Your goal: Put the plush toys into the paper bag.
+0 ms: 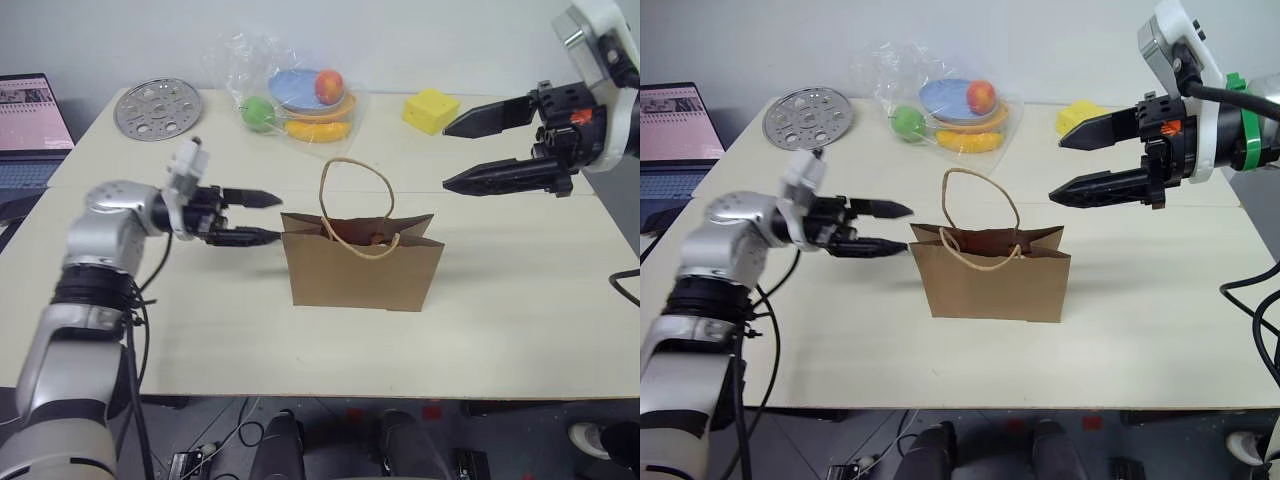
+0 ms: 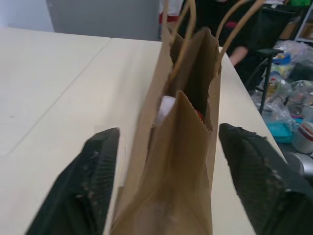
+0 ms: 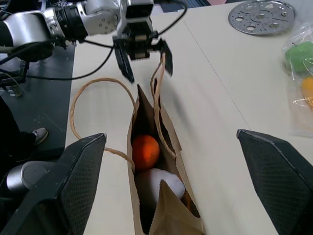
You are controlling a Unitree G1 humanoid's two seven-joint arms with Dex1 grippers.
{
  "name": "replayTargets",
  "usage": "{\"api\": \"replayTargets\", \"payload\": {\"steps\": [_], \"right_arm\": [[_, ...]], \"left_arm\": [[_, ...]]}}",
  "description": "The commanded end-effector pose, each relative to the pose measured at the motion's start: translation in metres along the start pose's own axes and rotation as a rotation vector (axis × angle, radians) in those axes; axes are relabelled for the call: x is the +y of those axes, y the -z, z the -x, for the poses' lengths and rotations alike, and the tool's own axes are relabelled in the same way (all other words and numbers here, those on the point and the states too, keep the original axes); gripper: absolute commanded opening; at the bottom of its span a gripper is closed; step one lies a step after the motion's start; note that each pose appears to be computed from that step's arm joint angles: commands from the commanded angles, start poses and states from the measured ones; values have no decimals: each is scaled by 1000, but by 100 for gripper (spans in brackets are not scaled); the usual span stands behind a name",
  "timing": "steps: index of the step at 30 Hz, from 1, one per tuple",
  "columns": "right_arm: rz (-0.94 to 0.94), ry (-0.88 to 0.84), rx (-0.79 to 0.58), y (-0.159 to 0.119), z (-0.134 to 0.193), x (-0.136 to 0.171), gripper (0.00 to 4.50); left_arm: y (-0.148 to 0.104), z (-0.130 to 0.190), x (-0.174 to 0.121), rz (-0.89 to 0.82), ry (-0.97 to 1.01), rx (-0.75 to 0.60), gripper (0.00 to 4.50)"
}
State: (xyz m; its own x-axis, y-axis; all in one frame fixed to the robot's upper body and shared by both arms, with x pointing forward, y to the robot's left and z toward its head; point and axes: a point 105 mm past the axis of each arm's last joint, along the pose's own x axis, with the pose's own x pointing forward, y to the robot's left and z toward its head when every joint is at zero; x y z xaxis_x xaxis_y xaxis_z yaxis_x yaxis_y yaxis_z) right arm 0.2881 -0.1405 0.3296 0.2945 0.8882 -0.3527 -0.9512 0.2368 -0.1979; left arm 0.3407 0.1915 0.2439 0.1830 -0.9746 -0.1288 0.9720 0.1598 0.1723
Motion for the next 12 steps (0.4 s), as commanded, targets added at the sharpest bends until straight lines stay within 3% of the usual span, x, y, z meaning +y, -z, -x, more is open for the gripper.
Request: {"api": "replayTargets", "payload": {"steps": [1, 4, 12], "right_arm": [[17, 88, -2, 9, 18, -10, 450], [-22, 123, 25, 34, 28, -17, 450], [-66, 159, 25, 58, 34, -24, 450]], "left_arm": [[-28, 24, 6, -71, -124, 38, 447], [-39, 34, 0, -106, -150, 130, 447], [-50, 34, 5, -159, -197, 146, 447]]}}
